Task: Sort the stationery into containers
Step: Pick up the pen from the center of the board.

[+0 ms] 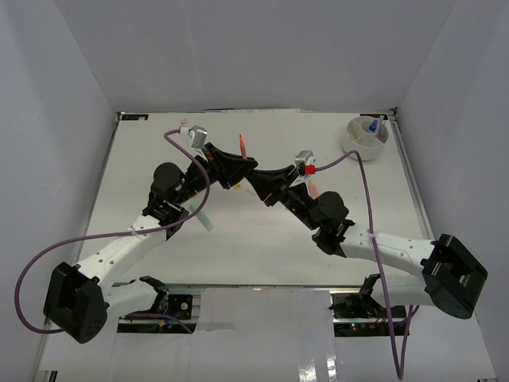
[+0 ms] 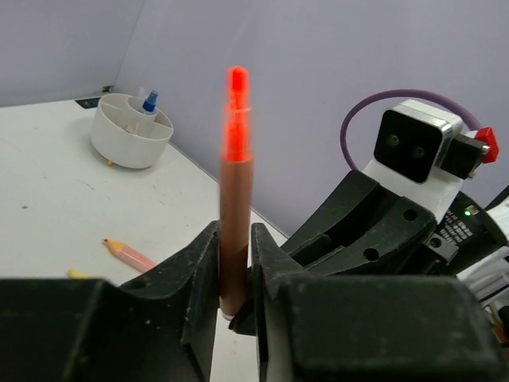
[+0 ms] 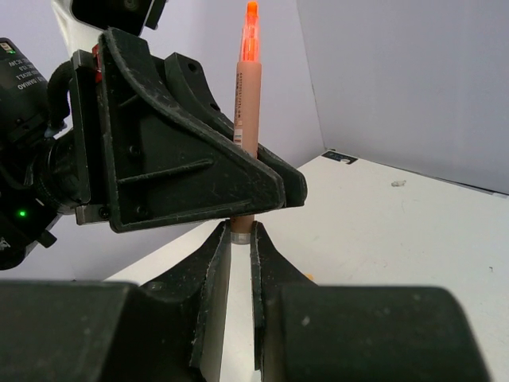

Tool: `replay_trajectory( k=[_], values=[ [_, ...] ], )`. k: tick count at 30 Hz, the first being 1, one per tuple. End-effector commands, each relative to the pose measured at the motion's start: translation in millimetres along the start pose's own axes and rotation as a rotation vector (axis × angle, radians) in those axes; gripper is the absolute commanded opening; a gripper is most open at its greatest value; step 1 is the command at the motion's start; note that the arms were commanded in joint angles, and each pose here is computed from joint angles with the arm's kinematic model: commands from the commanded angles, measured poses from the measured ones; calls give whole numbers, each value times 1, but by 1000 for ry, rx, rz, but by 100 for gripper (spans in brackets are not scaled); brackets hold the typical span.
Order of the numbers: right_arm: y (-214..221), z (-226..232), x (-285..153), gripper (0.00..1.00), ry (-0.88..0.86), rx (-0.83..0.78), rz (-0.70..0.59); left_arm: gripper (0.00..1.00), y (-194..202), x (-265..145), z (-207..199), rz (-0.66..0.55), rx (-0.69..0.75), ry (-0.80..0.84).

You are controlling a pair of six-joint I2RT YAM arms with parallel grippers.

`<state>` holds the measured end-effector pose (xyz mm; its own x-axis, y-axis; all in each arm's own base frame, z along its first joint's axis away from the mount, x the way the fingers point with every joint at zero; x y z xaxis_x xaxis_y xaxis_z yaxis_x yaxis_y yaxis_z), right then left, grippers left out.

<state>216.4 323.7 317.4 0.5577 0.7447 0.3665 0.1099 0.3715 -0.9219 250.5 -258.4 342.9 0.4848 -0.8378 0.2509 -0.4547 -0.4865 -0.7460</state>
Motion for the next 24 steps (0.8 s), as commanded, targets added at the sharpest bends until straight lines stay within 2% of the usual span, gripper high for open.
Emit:
replay_trajectory(
  k=[1, 3, 4, 9, 12, 13, 14, 20, 21, 24],
  values=[
    [-15, 2, 2, 8, -11, 11, -75, 29, -2, -3, -8, -12, 20, 31],
    [-13, 2, 2, 8, -10, 14, -70, 24, -2, -3, -10, -13, 23, 34],
    [-12, 2, 1, 8, -8, 17, -67, 17, -2, -4, -9, -13, 24, 32],
    [-8, 2, 0, 8, -6, 20, -50, 5, -2, -3, -10, -5, 27, 37],
    [-3, 0, -2, 24, 4, 11, -22, 4, -3, -4, -8, -10, 38, 20],
    [-1, -2, -4, 34, 13, 7, -11, 4, -2, -5, -6, -6, 35, 7],
    [2, -4, -6, 39, 20, 0, 0, 4, -2, -6, -5, -8, 49, -4],
    [37, -23, -27, 54, 76, -35, 172, 3, -8, -6, 27, 4, 99, -203],
    [47, -27, -33, 60, 83, -38, 225, 3, -9, -6, 34, 3, 108, -239],
    [62, -43, -40, 64, 110, -58, 319, 0, -15, -12, 57, 25, 126, -343]
  ],
)
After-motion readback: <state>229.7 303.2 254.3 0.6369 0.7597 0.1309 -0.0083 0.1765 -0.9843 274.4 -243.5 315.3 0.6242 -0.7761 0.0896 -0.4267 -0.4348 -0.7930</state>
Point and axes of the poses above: each gripper's point midway between its finger pads, its own x axis out along the fingers, its own z axis along the line the jaws close on, y = z × x, the point moved 3 cm from there along -x, back along the fingers, and after that the axes turned 9 degrees about -x, right-handed, at the moved point
